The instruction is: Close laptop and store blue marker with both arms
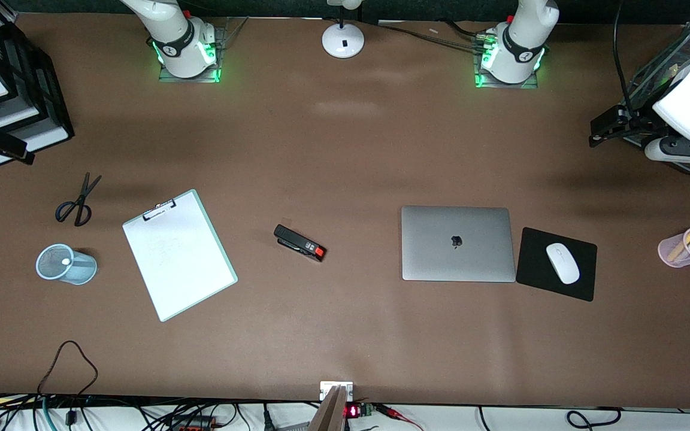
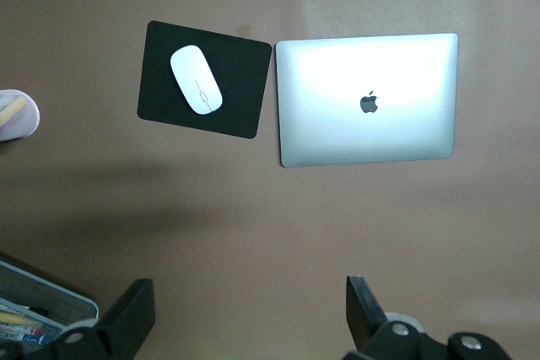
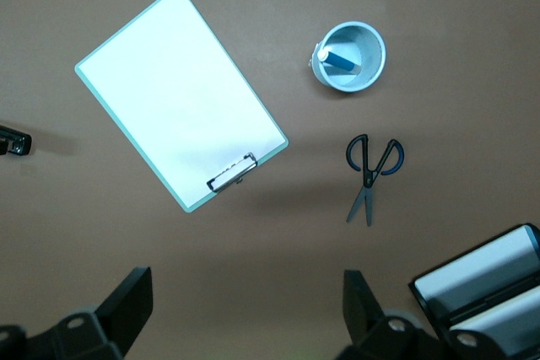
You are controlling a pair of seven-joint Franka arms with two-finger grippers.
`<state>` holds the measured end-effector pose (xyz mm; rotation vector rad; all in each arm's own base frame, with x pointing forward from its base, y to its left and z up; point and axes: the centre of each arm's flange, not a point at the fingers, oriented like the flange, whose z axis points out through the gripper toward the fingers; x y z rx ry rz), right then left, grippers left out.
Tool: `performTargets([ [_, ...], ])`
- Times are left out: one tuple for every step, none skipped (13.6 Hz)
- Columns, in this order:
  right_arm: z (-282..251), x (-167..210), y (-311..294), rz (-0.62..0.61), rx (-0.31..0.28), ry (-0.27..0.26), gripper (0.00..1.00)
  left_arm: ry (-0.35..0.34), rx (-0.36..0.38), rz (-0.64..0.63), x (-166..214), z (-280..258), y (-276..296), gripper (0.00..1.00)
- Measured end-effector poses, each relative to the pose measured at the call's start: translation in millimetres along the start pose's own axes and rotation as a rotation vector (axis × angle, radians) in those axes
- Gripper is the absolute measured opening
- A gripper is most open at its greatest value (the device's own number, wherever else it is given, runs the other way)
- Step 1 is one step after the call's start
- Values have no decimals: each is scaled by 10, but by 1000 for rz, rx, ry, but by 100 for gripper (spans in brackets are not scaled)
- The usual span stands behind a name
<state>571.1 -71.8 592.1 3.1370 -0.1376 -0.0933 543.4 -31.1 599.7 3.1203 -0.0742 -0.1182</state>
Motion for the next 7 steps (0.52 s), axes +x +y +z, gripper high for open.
performTargets([
  [-18,-16,-13,-2,0,0,100,0,0,0,0,0,0,100],
  [-22,-21,-35,-7,1,-1,100,0,0,0,0,0,0,100],
  [-16,-20,-61,-11,1,-2,100,0,0,0,0,0,0,100],
  [-12,-20,-84,-15,1,-3,100,0,0,0,0,0,0,100],
  [-13,-20,-96,-17,1,-3,100,0,0,0,0,0,0,100],
  [-16,-22,-100,-18,1,-2,100,0,0,0,0,0,0,100],
  [-19,-23,-100,-18,1,-2,100,0,0,0,0,0,0,100],
])
